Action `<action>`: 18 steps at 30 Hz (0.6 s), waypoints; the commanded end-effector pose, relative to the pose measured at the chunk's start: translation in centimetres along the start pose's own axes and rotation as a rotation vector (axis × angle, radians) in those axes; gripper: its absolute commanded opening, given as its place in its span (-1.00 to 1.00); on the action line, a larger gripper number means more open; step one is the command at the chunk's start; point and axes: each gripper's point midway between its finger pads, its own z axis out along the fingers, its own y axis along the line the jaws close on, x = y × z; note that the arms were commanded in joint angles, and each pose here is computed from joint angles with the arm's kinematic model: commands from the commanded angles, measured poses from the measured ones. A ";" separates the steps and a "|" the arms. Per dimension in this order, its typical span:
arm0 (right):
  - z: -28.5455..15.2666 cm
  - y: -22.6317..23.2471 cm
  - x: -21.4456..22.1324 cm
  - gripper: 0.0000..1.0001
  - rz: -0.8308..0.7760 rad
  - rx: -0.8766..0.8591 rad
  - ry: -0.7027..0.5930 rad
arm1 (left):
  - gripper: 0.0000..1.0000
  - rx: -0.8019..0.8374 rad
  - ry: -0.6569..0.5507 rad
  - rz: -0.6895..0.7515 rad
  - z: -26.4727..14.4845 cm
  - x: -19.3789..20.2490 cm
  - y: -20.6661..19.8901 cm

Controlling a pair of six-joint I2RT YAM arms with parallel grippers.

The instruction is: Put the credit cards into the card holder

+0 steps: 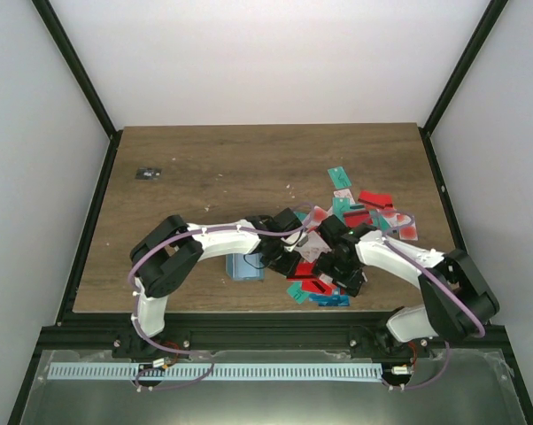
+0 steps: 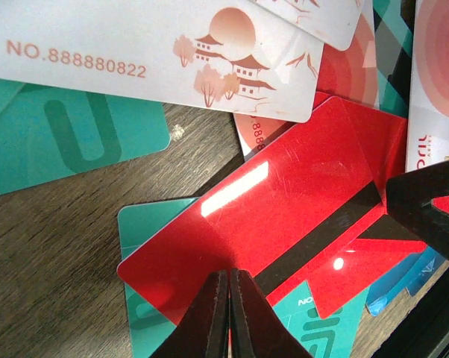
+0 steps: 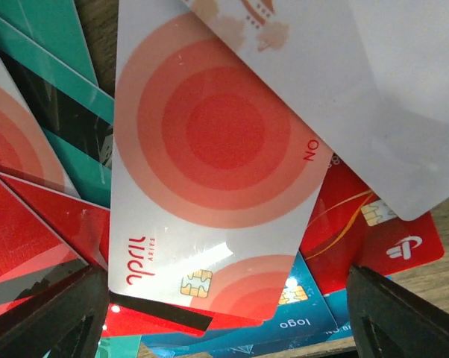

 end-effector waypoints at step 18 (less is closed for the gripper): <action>0.4 -0.1 -1.5 0.34 0.048 0.024 -0.064 | -0.91 -0.082 0.078 -0.039 0.8 2.7 2.3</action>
